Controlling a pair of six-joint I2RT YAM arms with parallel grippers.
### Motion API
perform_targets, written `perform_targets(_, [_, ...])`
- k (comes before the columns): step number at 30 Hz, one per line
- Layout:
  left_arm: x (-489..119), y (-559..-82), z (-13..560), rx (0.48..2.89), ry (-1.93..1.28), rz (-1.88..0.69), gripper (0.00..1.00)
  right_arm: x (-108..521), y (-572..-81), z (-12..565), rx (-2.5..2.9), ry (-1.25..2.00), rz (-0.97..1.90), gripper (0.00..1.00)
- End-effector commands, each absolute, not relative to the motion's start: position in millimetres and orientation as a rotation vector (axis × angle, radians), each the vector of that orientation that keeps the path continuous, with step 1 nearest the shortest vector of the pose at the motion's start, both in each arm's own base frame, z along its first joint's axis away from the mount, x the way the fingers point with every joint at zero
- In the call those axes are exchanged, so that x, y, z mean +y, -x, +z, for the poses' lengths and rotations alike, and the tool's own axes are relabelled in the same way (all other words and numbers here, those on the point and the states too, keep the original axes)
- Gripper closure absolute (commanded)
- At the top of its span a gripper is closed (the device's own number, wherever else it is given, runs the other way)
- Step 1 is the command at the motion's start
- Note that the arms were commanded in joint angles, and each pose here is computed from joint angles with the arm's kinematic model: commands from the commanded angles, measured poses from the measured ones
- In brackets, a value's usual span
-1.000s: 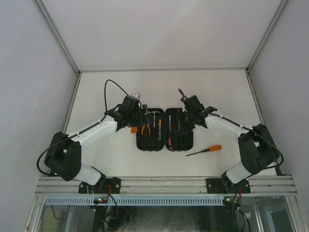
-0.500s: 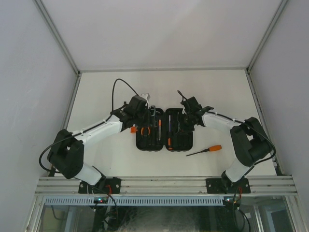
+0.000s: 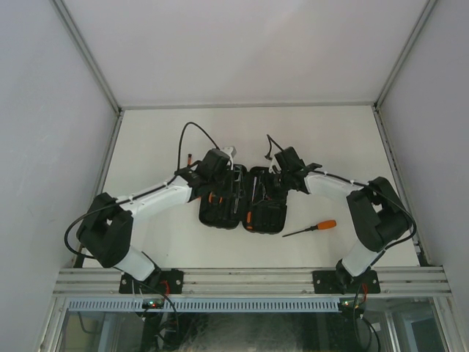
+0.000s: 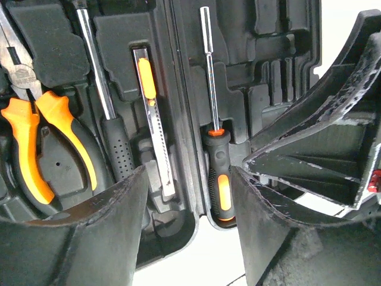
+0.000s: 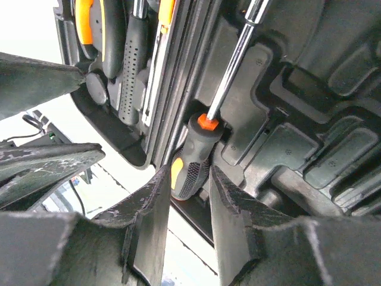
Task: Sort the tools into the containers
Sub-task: Adjust the storage box at the center of the board, then adjust the screwdriver in the storage box.
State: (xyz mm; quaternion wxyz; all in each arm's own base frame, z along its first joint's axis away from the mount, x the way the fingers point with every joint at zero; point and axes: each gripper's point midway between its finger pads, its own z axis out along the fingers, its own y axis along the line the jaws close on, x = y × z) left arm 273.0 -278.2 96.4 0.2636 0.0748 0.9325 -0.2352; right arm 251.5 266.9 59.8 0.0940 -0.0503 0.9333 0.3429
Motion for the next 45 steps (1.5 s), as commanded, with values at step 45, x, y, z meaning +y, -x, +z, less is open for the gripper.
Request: perform_targets(45, [-312.1, -231.8, 36.5, 2.682, -0.402, -0.537, 0.69, 259.7, -355.1, 88.0, 2.548, -0.239, 0.828, 0.75])
